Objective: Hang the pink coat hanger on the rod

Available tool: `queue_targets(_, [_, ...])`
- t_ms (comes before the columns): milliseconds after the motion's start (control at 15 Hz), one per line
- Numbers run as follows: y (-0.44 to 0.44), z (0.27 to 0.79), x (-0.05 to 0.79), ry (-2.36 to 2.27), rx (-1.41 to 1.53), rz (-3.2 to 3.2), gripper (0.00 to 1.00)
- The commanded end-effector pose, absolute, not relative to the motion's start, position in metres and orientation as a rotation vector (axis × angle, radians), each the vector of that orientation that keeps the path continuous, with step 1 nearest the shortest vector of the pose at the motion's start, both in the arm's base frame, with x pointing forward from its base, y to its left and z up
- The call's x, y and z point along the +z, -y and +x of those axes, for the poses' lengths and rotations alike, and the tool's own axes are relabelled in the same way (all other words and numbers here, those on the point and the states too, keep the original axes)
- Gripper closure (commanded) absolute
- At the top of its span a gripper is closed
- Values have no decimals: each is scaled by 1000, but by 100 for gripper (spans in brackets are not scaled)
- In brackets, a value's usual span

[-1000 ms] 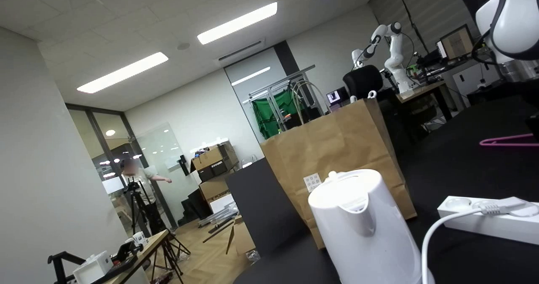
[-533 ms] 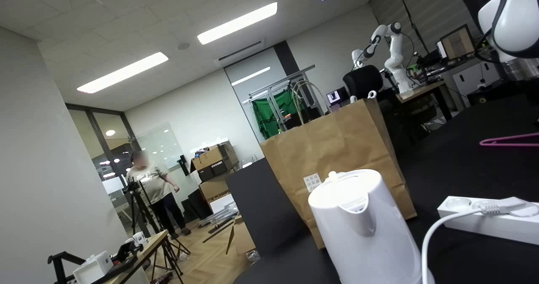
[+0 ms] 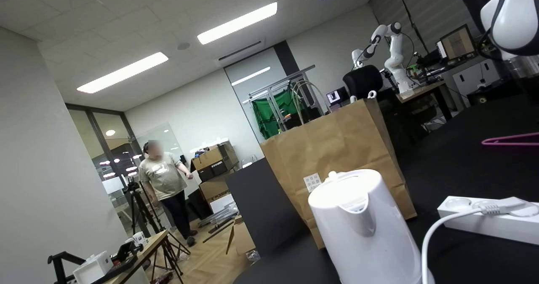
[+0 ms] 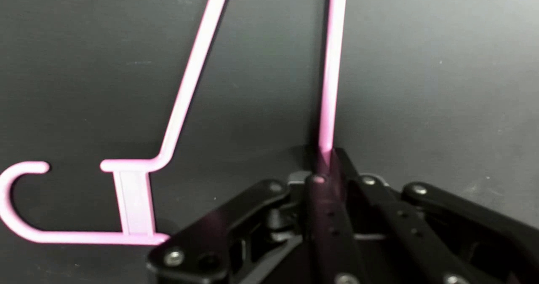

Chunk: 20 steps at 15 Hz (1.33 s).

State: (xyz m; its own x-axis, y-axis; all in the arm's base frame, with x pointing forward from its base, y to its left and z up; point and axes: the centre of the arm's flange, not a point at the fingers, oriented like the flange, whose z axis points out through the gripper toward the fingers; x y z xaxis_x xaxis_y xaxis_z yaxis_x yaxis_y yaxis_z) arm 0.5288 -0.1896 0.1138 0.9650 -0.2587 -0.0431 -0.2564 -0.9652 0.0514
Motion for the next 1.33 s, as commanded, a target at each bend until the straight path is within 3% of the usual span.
queue_targets(0, [194, 532, 133, 404, -121, 3070, 98])
queue_targets(867, [113, 508, 226, -308, 25, 2666, 98])
queue_targets(1267, [70, 475, 231, -479, -82, 2748, 98])
